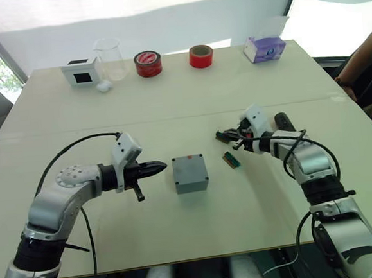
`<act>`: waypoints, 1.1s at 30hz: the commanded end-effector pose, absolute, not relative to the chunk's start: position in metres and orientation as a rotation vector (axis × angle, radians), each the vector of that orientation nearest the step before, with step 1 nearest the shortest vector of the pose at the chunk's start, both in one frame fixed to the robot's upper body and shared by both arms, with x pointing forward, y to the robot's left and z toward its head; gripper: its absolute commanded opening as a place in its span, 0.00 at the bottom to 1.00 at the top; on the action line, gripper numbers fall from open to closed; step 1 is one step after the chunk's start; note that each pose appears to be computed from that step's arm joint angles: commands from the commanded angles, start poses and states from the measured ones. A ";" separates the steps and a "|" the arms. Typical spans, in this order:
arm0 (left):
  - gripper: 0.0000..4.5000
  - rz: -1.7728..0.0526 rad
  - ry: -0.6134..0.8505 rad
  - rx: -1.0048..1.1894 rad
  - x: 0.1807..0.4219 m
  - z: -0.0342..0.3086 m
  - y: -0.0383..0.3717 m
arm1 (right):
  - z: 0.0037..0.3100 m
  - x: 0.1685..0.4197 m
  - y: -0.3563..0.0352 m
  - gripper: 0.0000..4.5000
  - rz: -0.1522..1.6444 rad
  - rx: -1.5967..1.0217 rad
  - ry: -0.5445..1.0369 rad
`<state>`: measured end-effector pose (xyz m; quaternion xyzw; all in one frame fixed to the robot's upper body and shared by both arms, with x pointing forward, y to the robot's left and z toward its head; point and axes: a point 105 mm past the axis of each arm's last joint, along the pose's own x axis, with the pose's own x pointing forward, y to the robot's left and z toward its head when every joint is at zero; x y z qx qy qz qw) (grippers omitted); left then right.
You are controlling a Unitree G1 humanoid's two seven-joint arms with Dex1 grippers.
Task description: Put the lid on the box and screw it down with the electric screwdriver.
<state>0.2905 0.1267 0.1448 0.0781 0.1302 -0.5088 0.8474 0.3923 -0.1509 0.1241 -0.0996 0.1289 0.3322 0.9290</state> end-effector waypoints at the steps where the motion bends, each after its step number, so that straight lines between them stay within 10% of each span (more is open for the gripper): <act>1: 0.00 -1.071 0.241 0.195 0.291 0.151 0.128 | 0.155 0.391 -0.149 0.01 0.677 -0.178 0.162; 20: 0.00 -1.192 0.309 0.218 0.267 0.166 0.138 | 0.185 0.307 -0.084 0.01 0.934 -0.184 -0.022; 33: 0.00 -1.210 0.274 0.194 0.264 0.172 0.128 | 0.158 0.300 -0.078 0.01 0.958 -0.227 0.056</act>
